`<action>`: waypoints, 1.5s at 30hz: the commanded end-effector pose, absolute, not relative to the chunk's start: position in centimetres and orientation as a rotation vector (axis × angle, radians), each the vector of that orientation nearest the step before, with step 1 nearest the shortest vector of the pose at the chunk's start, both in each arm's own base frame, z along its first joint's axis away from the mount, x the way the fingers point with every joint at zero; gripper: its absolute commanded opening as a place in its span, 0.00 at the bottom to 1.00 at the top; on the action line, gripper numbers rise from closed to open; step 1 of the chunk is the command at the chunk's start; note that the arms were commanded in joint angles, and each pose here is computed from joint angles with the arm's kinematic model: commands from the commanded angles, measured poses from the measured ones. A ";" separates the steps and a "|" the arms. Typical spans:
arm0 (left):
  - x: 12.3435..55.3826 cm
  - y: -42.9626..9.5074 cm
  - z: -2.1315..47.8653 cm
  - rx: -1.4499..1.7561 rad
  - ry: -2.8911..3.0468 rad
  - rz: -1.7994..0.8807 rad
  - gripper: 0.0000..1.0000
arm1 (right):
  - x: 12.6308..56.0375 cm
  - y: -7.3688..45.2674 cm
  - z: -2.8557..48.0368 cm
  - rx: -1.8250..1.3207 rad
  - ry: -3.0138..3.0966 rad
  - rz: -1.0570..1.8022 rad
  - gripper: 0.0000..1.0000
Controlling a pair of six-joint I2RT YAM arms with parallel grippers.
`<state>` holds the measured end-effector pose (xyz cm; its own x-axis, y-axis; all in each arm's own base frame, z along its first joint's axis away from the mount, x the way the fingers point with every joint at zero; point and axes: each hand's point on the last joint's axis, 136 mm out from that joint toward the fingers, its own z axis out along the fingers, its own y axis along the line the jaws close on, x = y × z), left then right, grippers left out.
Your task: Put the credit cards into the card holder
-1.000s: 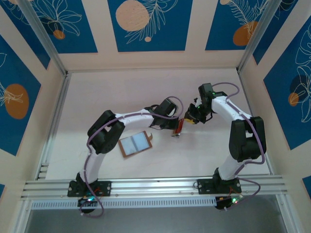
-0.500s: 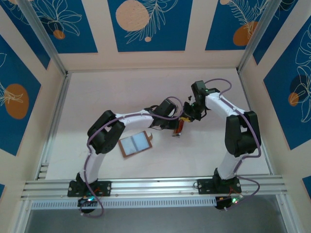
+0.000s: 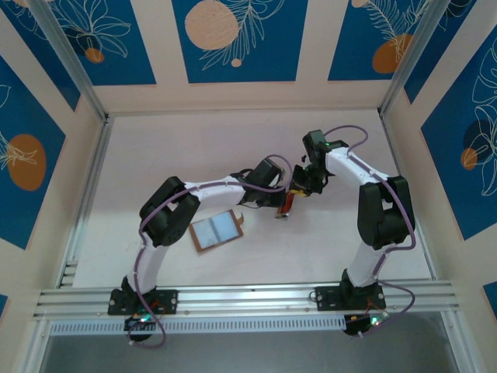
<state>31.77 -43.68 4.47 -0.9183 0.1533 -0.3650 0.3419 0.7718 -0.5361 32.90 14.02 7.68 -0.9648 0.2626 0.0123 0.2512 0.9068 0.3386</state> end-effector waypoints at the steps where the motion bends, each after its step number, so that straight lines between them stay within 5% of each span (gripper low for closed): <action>1: 29.9 -42.3 1.5 0.379 2.772 -0.818 0.07 | 33.0 14.3 7.9 0.384 3.050 0.515 0.19; 45: 29.9 -41.7 2.2 0.360 2.763 -0.818 0.07 | 32.9 13.8 7.4 0.504 3.009 0.735 0.15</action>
<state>31.70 -43.59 4.59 -0.9169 0.1387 -0.3743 0.3392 0.7649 -0.5477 33.26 13.21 7.65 -0.9502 0.3098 0.0343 0.2947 0.8568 0.4232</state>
